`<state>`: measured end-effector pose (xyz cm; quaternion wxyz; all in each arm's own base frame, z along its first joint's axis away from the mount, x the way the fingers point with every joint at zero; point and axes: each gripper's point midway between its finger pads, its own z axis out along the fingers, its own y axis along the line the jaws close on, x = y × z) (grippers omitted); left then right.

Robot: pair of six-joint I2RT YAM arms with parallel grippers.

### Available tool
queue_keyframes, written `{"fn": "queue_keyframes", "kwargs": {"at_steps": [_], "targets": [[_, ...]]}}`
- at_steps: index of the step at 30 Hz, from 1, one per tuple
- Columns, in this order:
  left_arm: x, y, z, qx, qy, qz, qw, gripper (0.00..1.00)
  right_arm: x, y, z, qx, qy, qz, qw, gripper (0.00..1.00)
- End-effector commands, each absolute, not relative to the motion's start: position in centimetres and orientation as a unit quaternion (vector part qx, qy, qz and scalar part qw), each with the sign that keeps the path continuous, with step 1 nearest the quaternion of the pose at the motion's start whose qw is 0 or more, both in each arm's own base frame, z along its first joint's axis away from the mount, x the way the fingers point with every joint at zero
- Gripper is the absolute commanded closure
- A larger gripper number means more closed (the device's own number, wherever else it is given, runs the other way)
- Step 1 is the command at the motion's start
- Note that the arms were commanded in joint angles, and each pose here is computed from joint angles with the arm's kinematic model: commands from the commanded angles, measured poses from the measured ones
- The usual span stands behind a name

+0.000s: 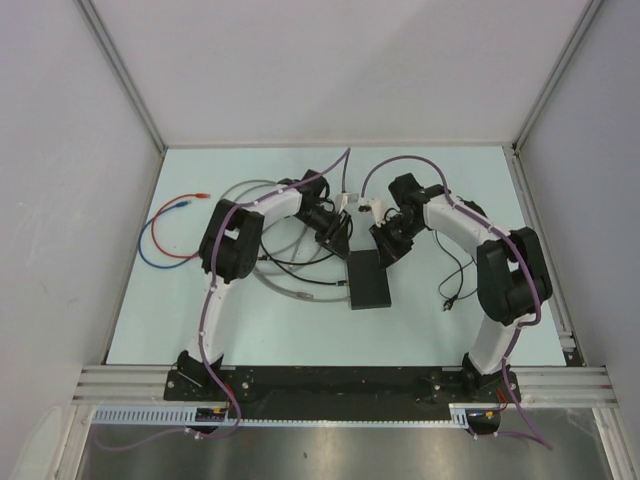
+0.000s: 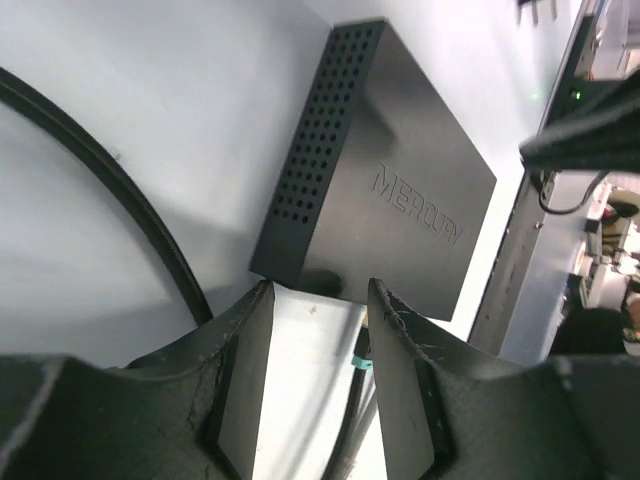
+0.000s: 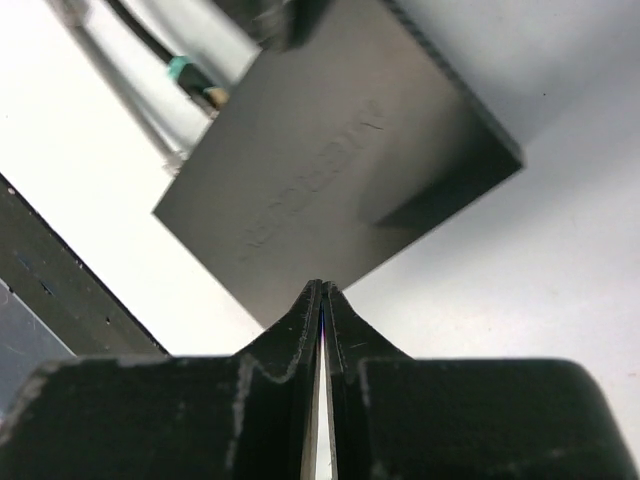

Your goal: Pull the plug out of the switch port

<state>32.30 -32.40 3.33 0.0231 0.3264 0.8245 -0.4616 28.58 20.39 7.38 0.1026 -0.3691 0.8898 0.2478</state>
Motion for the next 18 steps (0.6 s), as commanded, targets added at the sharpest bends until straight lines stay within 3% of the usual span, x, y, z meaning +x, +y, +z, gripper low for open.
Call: {"fn": "queue_keyframes", "kwargs": {"at_steps": [1, 4, 10, 18], "targets": [[35.1, -32.5, 6.3, 0.319, 0.814, -0.481, 0.063, 0.52, 27.9, 21.1, 9.7, -0.401, 0.873, 0.247, 0.13, 0.93], [33.8, -30.3, 5.9, 0.305, 0.82, -0.48, 0.057, 0.52, 26.8, 22.4, 9.8, -0.419, 0.859, 0.267, 0.123, 1.0], [29.7, -28.2, 4.7, 0.314, 0.816, -0.485, 0.009, 0.54, 26.6, 23.4, 6.7, -0.418, 0.858, 0.286, 0.085, 1.0], [28.9, -29.5, 3.7, 0.299, 0.816, -0.494, -0.007, 0.53, 27.0, 22.4, 4.0, -0.395, 0.874, 0.278, 0.053, 1.0]]}}
